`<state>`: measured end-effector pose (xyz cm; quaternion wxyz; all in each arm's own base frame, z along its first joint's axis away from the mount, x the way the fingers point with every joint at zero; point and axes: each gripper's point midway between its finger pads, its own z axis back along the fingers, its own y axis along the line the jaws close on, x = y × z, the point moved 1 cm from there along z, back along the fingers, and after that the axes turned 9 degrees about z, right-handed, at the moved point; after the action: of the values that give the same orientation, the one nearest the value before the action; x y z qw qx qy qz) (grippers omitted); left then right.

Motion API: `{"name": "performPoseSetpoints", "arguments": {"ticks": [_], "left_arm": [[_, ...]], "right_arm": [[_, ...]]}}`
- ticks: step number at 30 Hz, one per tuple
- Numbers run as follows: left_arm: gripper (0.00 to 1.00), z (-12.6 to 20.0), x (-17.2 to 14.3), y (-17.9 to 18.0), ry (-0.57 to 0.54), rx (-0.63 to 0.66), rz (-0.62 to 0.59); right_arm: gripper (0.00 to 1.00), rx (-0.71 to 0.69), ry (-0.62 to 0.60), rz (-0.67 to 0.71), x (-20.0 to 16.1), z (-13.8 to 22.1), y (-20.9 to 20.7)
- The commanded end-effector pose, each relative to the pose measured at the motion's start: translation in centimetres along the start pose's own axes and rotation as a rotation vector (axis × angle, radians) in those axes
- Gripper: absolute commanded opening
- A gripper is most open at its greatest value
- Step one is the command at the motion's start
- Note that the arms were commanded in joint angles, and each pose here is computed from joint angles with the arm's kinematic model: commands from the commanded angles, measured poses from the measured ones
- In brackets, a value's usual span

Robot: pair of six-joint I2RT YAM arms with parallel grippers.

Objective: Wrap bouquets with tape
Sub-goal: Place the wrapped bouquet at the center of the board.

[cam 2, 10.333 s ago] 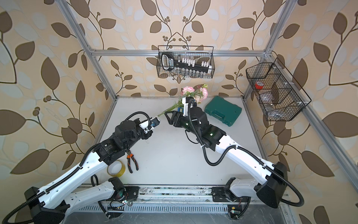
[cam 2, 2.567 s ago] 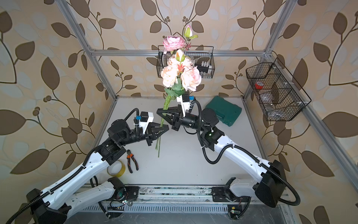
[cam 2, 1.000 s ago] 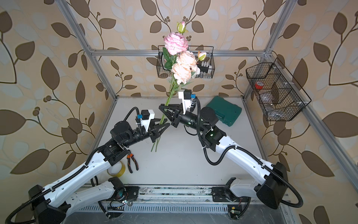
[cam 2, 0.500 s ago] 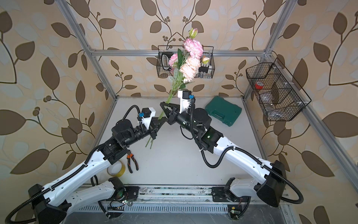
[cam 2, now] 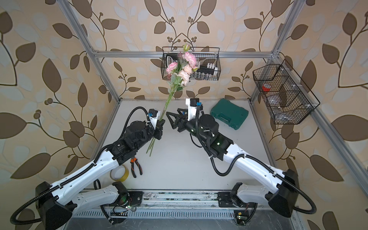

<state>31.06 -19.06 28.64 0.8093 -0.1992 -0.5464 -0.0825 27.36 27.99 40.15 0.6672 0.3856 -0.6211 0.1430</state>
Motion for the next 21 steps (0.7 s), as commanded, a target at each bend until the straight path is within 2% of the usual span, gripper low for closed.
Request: {"name": "performPoseSetpoints", "arguments": {"ticks": [1,4,6,9,13,17,21], "left_arm": [[0.00,-0.5,-3.5,4.9,0.158,0.151,0.360],[0.00,-1.4,-7.1,8.2,0.269,0.203,0.620],[0.00,-2.0,-9.1,9.3,0.303,0.246,0.687],[0.00,-2.9,-11.6,10.7,0.330,0.328,0.715],[0.00,-4.5,-13.9,11.4,0.384,0.357,0.731],[0.00,-6.7,-15.0,10.7,0.445,0.303,0.706],[0.00,-8.2,-17.3,11.1,0.499,0.315,0.699]], "right_arm": [[0.79,-0.124,-0.017,0.075,-0.7,3.6,-2.5],[0.83,-0.280,-0.053,0.122,-1.1,7.0,-5.6],[0.85,-0.353,-0.079,0.153,-1.0,8.8,-7.0],[0.86,-0.438,-0.087,0.202,-0.9,10.7,-8.5],[0.86,-0.519,-0.077,0.254,-1.3,12.1,-10.0],[0.87,-0.560,-0.062,0.304,-2.3,12.6,-11.0],[0.87,-0.589,-0.033,0.340,-3.5,12.7,-12.0]]}}
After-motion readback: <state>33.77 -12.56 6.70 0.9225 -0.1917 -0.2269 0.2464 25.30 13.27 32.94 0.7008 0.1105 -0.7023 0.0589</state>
